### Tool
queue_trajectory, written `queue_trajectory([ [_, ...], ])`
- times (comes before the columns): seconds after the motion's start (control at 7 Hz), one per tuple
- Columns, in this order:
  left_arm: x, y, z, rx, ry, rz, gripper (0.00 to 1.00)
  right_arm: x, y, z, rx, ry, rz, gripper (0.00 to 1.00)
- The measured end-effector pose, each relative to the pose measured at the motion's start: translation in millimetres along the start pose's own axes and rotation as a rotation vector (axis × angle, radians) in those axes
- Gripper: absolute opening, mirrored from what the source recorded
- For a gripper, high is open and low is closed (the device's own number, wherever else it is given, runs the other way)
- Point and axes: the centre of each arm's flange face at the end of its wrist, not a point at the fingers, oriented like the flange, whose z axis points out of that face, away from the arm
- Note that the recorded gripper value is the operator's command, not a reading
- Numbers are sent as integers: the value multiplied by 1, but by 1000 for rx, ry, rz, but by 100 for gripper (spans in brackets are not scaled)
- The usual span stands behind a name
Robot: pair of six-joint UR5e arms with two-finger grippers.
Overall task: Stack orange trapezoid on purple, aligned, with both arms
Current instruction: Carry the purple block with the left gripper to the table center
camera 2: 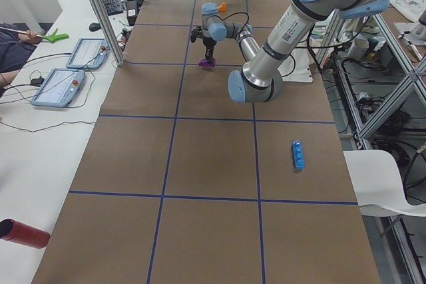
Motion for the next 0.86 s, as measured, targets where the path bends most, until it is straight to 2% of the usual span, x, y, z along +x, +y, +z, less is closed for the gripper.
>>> queue_trajectory([
  [0.14,11,0,3,-6,-2,2,17,0,0,0,0,0,0,100],
  [0.43,17,0,6,-11,-6,4,28,0,0,0,0,0,1,100],
  [0.57,17,0,7,-12,-8,4,52,0,0,0,-1,0,0,100],
  [0.71,15,-1,8,-13,-10,3,89,-1,0,1,-1,0,0,100],
  [0.86,14,-1,9,-14,-13,2,100,-1,0,2,-3,-1,-1,100],
])
